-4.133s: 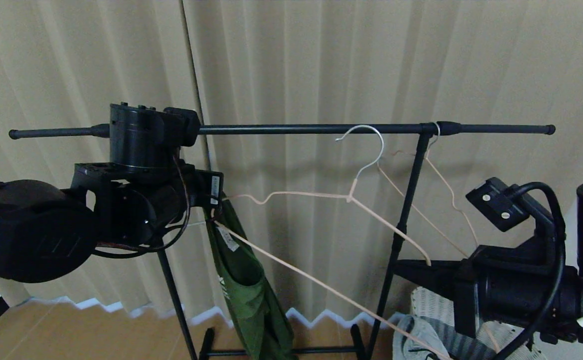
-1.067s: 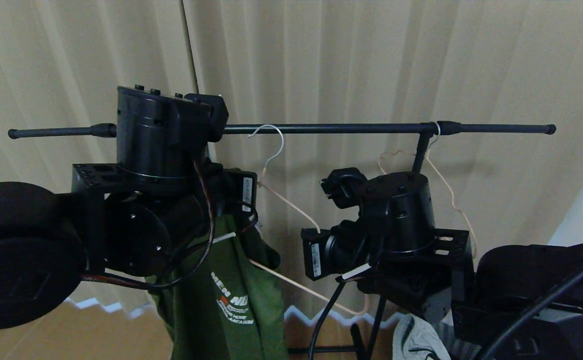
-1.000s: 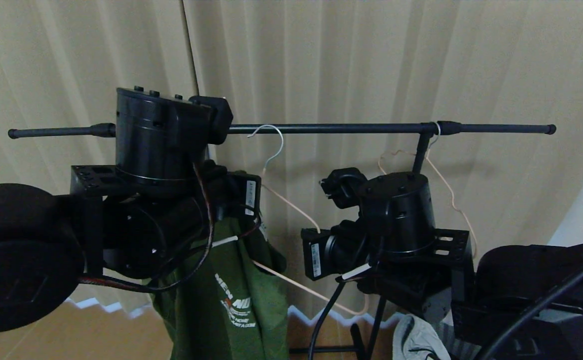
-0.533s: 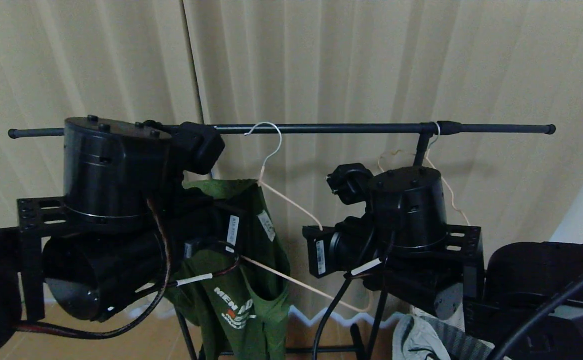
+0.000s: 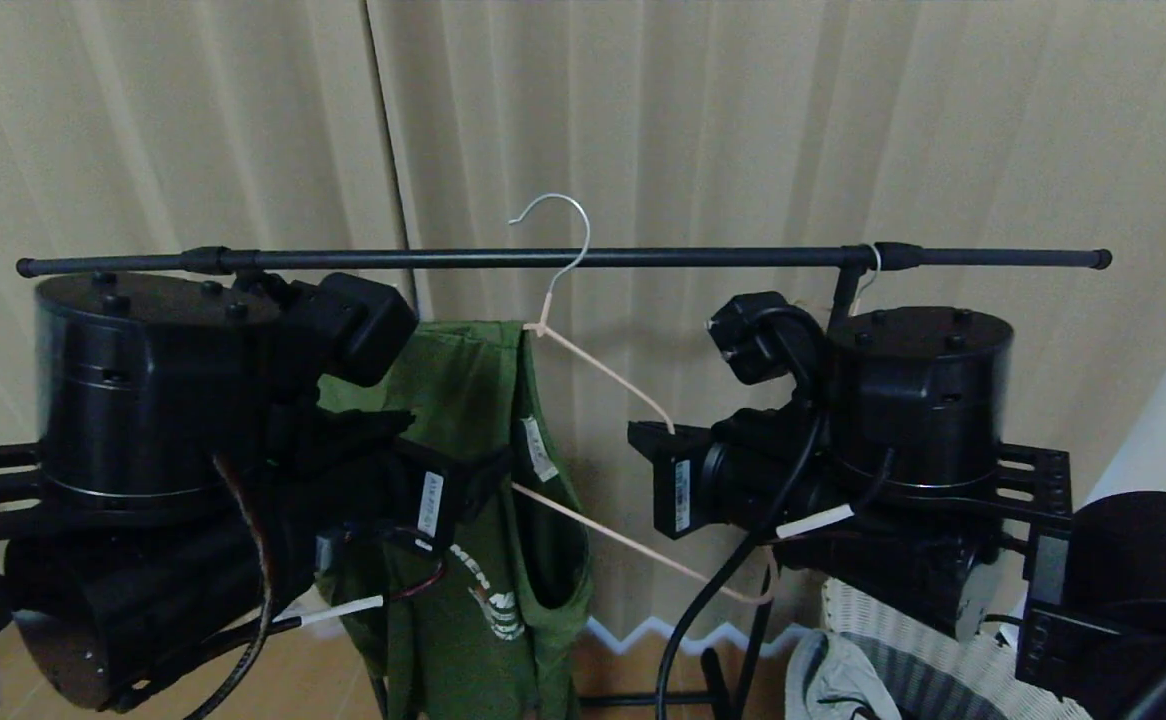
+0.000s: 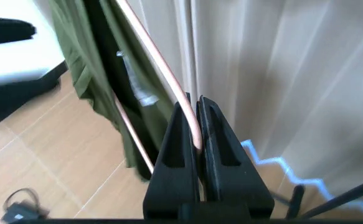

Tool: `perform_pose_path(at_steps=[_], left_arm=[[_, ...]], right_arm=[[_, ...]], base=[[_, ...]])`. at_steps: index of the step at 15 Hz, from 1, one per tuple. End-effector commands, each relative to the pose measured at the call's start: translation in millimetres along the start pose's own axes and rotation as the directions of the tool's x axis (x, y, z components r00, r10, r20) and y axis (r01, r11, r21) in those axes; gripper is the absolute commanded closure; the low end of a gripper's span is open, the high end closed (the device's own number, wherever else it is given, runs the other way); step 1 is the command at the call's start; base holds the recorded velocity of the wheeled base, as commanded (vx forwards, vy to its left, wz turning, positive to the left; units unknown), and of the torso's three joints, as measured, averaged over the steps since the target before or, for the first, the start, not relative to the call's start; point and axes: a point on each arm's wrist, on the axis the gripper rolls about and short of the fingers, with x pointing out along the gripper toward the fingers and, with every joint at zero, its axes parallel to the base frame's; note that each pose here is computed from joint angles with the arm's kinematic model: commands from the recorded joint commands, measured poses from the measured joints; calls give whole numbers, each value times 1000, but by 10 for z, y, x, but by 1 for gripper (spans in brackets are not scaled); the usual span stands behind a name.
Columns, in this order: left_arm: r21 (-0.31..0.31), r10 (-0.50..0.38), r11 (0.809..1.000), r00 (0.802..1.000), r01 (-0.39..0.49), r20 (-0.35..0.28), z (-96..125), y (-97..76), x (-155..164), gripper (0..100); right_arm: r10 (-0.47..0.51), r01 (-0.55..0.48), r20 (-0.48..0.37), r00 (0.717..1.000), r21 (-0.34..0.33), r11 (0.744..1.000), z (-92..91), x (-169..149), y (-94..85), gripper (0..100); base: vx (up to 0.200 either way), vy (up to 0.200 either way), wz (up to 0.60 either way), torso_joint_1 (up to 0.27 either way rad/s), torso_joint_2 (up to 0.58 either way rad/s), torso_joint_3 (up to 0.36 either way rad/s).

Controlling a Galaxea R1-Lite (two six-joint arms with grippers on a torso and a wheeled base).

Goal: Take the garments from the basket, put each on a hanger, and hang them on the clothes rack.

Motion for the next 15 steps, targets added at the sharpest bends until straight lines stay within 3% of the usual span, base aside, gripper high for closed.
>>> perform_pose_path(at_steps=[1,3,5,8,9,11,12,15], left_arm=[[-7,-46,999,998,46,31,-12,45,-177,0],[-3,-71,997,996,71,47,-17,69,-259,0],[59,-63,997,993,57,102,-15,185,-419,0],[214,-63,977,978,19,198,29,350,-412,0],[284,-95,958,970,28,226,52,418,-389,0],[363,-139,930,963,47,231,62,465,-369,0],[432,-184,899,957,71,226,58,499,-330,0],[520,-197,852,961,70,192,49,534,-171,0]], right_arm=[[-4,4,26,1000,-1,1000,60,-127,-110,100],[5,-5,26,1000,-10,1000,67,-175,-198,100],[48,-46,37,998,-61,997,83,-316,-426,100],[73,-72,7,997,-97,993,25,-361,-582,100],[83,-82,2,997,-99,992,15,-367,-583,100],[93,-93,-4,996,-102,990,6,-368,-582,100],[118,-119,-19,993,-129,985,-22,-371,-582,100],[189,-186,3,982,-174,967,-34,-405,-568,100]], base=[[0,0,0,0,0,0],[0,0,0,0,0,0],[0,0,0,0,0,0],[0,0,0,0,0,0],[0,0,0,0,0,0],[0,0,0,0,0,0],[0,0,0,0,0,0],[0,0,0,0,0,0]])
